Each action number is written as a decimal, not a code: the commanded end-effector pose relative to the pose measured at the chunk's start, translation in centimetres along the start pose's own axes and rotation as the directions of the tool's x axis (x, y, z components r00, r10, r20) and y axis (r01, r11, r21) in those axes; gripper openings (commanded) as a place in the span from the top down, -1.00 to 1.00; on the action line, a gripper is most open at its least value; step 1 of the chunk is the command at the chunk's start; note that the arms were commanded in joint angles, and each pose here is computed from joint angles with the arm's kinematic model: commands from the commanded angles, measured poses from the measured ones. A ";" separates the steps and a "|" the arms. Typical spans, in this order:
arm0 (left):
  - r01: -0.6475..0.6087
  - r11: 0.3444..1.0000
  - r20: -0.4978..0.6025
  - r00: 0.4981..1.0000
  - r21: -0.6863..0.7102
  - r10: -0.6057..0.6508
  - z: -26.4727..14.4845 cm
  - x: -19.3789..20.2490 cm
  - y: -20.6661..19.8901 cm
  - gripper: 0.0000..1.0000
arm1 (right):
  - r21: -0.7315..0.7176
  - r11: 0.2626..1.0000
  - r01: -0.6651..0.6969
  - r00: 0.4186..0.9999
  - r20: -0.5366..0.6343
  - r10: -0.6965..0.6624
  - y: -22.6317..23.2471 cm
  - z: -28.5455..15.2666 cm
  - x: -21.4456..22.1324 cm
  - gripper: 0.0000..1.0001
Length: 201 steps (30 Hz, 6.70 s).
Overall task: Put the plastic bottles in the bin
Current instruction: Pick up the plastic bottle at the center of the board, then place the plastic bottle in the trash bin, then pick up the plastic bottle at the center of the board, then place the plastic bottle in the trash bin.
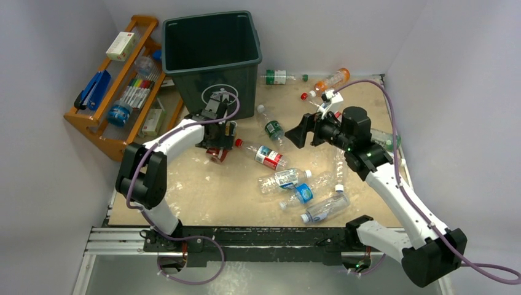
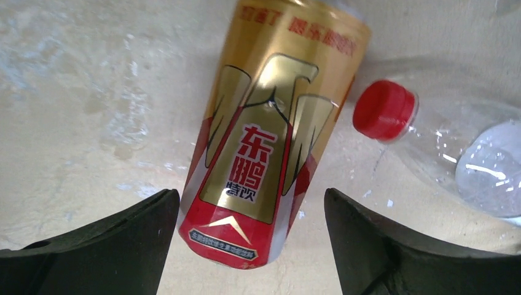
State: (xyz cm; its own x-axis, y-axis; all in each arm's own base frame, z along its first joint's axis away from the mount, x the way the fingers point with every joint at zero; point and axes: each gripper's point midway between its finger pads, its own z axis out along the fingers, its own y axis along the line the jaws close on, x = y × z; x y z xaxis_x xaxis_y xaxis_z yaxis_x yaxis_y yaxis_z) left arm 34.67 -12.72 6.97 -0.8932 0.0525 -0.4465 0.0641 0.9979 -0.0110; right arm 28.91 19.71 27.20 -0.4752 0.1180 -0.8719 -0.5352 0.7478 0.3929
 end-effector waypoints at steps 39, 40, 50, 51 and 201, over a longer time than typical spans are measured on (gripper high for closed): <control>0.024 0.932 0.284 0.949 0.363 -0.135 -18.2 -5.3 -7.3 0.08 | -0.024 1.000 -0.015 1.000 -0.017 0.015 -0.4 0.8 2.2 -1.00; 0.014 0.922 0.293 0.946 0.387 -0.138 -19.1 -5.6 -7.6 0.08 | -0.023 1.000 -0.016 1.000 -0.018 0.015 -0.4 0.7 2.2 -1.00; -0.096 0.776 0.377 0.907 0.624 -0.191 -27.8 -7.8 -11.1 0.07 | -0.025 0.999 -0.027 0.999 -0.024 0.026 -0.4 0.8 2.5 -1.00; -0.104 0.770 0.391 0.899 0.630 -0.199 -28.5 -8.3 -11.2 0.07 | -0.026 0.999 -0.028 0.999 -0.027 0.027 -0.4 0.8 2.5 -1.00; 0.193 0.814 0.299 0.864 0.548 -0.406 -17.5 -3.1 -5.1 -0.72 | 0.112 0.941 0.319 0.944 0.052 -0.326 7.5 9.5 -15.3 0.11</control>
State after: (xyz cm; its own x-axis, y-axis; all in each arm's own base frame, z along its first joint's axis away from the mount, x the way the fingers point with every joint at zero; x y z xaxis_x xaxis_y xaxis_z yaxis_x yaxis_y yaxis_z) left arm 29.33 -16.18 23.70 -0.6989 -0.3542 -0.6214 0.0961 0.8144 -0.5722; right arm 37.49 29.56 37.44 -0.3293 -0.1180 -0.9368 -0.5847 0.8045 0.1042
